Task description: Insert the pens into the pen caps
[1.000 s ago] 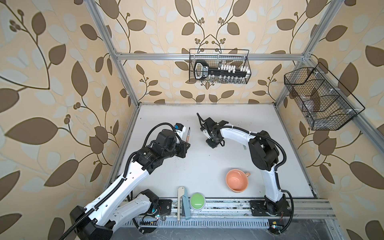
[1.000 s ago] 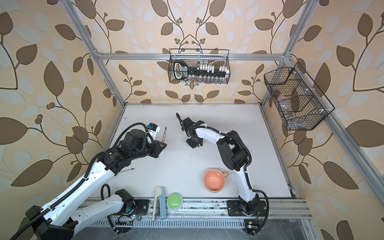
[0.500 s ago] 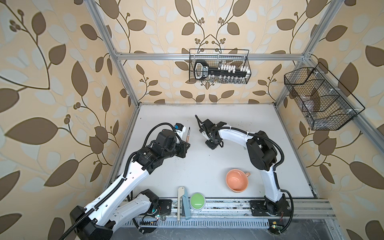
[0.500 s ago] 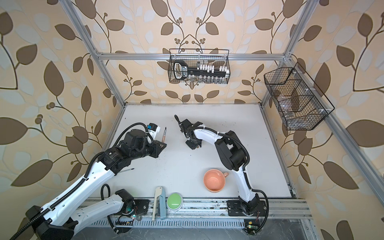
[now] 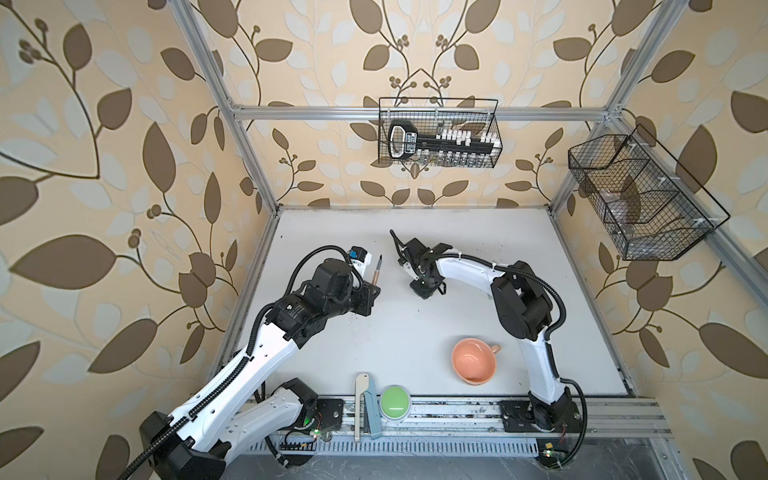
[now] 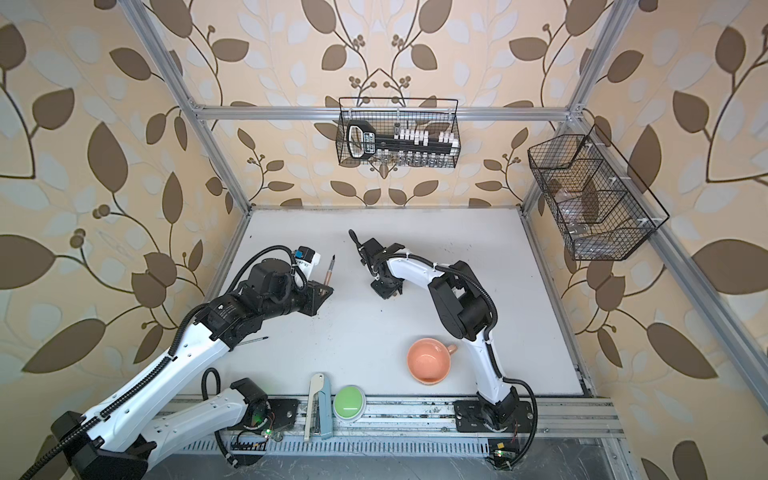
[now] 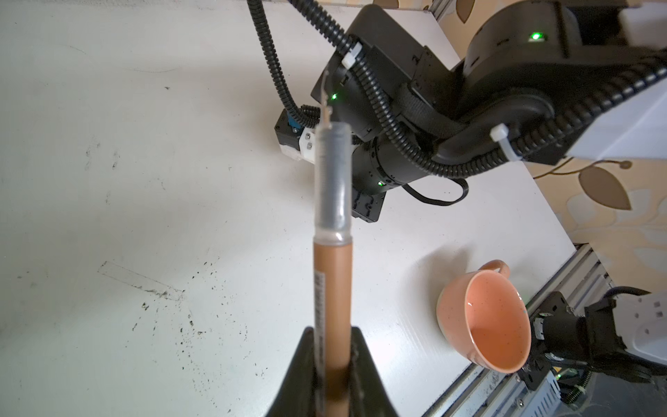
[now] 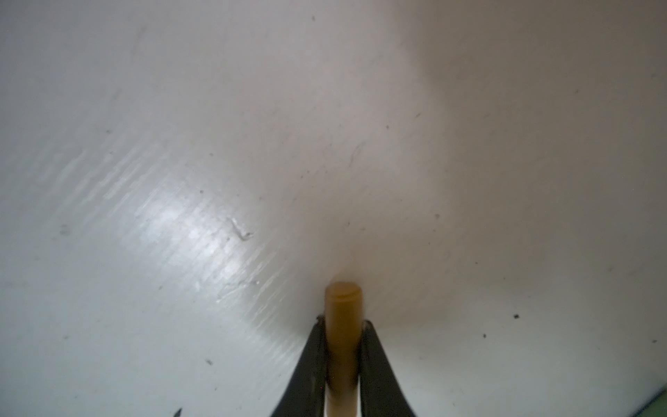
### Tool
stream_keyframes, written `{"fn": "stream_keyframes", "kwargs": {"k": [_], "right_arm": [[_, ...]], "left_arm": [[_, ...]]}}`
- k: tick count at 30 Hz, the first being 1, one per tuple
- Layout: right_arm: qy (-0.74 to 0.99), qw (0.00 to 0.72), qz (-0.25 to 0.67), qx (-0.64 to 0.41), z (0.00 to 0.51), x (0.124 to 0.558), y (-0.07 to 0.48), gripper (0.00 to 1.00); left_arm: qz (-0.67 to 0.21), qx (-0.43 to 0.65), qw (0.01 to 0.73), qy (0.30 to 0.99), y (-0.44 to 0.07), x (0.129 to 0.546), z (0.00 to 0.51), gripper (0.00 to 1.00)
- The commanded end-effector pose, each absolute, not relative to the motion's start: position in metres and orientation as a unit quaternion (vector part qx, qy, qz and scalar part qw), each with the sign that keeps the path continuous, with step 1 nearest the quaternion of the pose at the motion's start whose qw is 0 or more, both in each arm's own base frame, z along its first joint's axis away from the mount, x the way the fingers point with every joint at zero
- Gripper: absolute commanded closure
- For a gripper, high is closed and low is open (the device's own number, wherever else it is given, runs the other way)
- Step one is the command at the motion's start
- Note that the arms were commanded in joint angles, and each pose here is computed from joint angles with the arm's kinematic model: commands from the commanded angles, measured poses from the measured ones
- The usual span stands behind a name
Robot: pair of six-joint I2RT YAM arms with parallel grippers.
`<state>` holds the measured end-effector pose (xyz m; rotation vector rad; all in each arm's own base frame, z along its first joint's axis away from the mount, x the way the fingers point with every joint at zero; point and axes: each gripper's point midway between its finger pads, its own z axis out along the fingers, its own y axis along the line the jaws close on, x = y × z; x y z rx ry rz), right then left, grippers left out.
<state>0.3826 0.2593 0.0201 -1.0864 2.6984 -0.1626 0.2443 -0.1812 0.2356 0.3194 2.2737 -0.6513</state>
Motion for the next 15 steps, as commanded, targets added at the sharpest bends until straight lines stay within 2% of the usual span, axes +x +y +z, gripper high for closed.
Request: {"fn": "stream_keyframes", "kwargs": {"k": [1,7,15], "right_arm": [[0.920,0.104,-0.044,-0.374,0.022,0.379,0.258,0.86],[0.929,0.130,0.008,-0.346,0.047,0.378,0.259,0.88],[0.944,0.128,0.047,-0.302,0.049,0.373,0.241,0.89]], "left_arm": [[-0.254,0.117,0.374,0.884,-0.178,0.243,0.236,0.83],[-0.252,0.120,0.363,0.889,-0.181,0.245,0.227,0.84],[-0.261,0.120,0.359,0.888,-0.193,0.260,0.199,0.88]]}}
